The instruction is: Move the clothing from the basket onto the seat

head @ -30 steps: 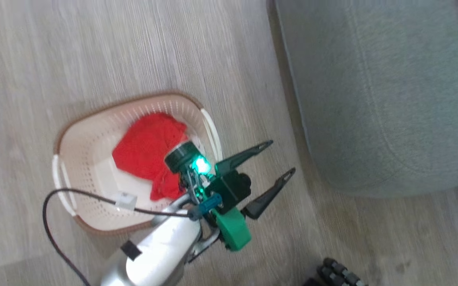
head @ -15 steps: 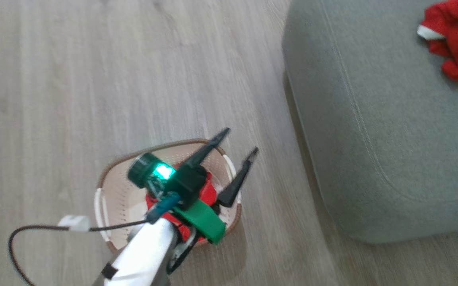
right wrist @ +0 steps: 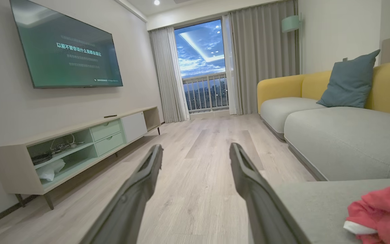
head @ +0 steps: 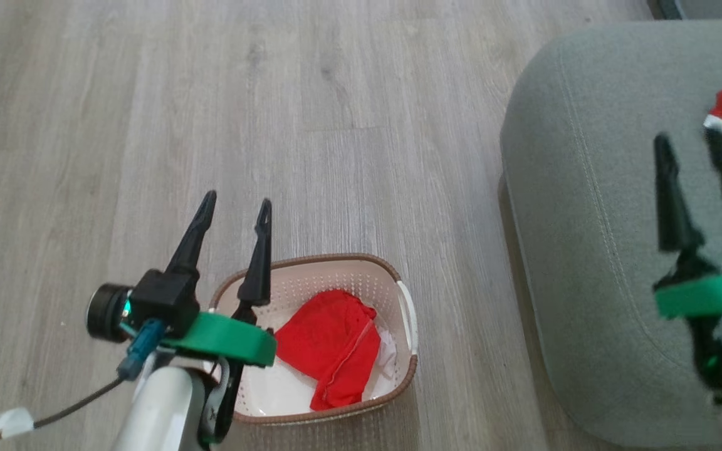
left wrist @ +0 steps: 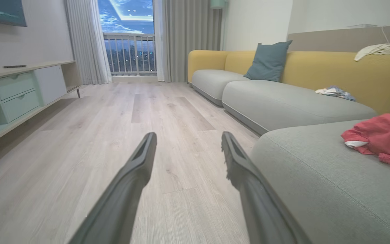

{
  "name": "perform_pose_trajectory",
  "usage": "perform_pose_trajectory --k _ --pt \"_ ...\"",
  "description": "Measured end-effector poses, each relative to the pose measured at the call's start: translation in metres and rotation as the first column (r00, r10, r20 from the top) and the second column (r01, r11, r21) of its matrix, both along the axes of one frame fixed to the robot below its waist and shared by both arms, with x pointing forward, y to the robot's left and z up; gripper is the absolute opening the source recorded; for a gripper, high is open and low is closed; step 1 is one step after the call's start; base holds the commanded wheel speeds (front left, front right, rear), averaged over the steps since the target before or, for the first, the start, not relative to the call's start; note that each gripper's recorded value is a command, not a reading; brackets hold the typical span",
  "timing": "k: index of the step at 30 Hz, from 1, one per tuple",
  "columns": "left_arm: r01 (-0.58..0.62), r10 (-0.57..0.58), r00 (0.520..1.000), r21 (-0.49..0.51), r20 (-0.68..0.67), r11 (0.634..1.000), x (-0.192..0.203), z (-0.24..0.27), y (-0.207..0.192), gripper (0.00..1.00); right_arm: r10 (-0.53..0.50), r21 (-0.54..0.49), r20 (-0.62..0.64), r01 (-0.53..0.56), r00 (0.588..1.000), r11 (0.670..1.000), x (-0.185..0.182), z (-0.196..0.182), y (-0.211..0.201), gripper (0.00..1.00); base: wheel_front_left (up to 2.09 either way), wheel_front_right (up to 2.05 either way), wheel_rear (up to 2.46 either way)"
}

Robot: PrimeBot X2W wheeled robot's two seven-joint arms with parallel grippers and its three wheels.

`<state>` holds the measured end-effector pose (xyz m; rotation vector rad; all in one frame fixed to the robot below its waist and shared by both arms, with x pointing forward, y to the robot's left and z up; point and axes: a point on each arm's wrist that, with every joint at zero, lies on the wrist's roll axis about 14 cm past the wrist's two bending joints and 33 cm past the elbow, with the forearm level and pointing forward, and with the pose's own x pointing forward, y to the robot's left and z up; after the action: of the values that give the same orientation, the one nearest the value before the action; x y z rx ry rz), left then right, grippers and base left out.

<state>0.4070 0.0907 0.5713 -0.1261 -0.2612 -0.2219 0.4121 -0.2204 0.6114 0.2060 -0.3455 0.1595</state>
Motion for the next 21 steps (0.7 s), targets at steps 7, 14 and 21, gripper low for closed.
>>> perform_pose_trajectory --k 7,14,21 --pt "-0.084 0.081 0.995 -0.060 -0.056 0.995 -0.013 -0.012 0.025 1.00 -0.043 0.088 -0.110 0.053 0.993 0.995 -0.022 -0.047 0.011 1.00 0.00 0.00 0.00" --pt "-0.095 0.092 0.988 -0.019 -0.124 0.995 -0.020 -0.038 0.026 1.00 -0.069 0.044 -0.171 0.077 0.983 0.996 -0.030 -0.070 0.015 1.00 0.00 0.00 0.00" --pt "-0.113 0.112 0.981 0.002 -0.157 0.994 -0.021 -0.049 0.029 1.00 -0.079 0.007 -0.203 0.082 0.976 0.997 -0.033 -0.082 0.017 1.00 0.00 0.00 0.00"
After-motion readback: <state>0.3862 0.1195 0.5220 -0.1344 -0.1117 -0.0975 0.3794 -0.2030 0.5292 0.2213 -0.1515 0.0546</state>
